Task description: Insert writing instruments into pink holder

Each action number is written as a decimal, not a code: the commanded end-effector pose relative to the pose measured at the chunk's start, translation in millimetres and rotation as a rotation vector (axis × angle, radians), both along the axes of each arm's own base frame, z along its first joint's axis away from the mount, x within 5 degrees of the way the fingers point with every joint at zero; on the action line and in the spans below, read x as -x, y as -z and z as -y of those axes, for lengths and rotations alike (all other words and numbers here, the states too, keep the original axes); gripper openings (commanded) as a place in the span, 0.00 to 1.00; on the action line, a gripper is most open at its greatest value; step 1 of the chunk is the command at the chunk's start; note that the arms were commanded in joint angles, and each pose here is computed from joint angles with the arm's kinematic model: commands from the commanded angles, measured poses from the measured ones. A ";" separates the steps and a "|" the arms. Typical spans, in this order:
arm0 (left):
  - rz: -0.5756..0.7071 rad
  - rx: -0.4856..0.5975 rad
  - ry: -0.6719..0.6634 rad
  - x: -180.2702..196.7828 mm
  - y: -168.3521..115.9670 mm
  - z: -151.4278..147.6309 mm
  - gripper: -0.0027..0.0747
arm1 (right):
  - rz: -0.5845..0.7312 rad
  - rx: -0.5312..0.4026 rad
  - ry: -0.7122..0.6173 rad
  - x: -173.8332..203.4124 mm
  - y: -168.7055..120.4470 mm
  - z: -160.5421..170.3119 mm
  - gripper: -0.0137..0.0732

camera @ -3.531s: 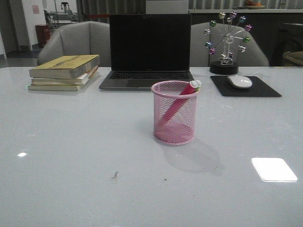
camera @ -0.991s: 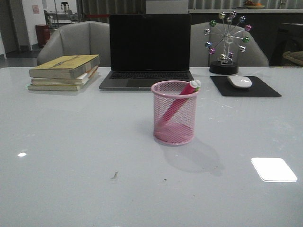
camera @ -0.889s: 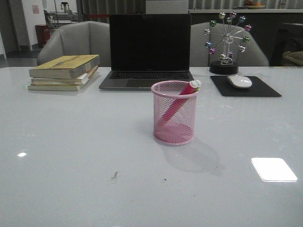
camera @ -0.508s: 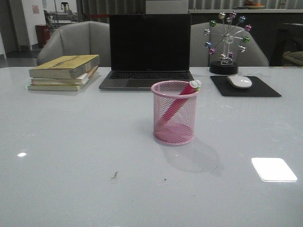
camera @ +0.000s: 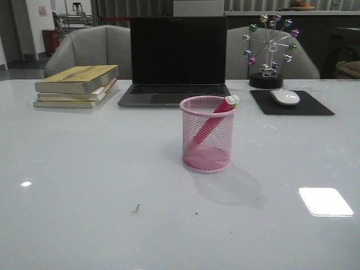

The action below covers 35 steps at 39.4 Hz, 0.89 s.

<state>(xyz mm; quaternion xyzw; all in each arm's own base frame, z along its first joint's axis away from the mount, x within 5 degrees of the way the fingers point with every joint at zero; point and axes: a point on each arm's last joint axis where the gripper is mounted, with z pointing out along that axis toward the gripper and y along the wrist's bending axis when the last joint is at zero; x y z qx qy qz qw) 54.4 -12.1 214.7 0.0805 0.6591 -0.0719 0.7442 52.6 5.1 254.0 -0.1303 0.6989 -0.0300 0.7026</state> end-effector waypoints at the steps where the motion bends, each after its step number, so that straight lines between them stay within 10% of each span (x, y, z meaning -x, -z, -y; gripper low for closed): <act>1: 0.020 0.027 0.010 1.7 -0.1 0.0 0.16 | 0.101 0.002 -0.016 0.7 -18.6 -1.5 0.26; 35: 0.079 0.040 0.013 2.6 -5.7 0.0 0.16 | 0.096 0.003 -0.014 0.6 -18.2 -1.4 0.26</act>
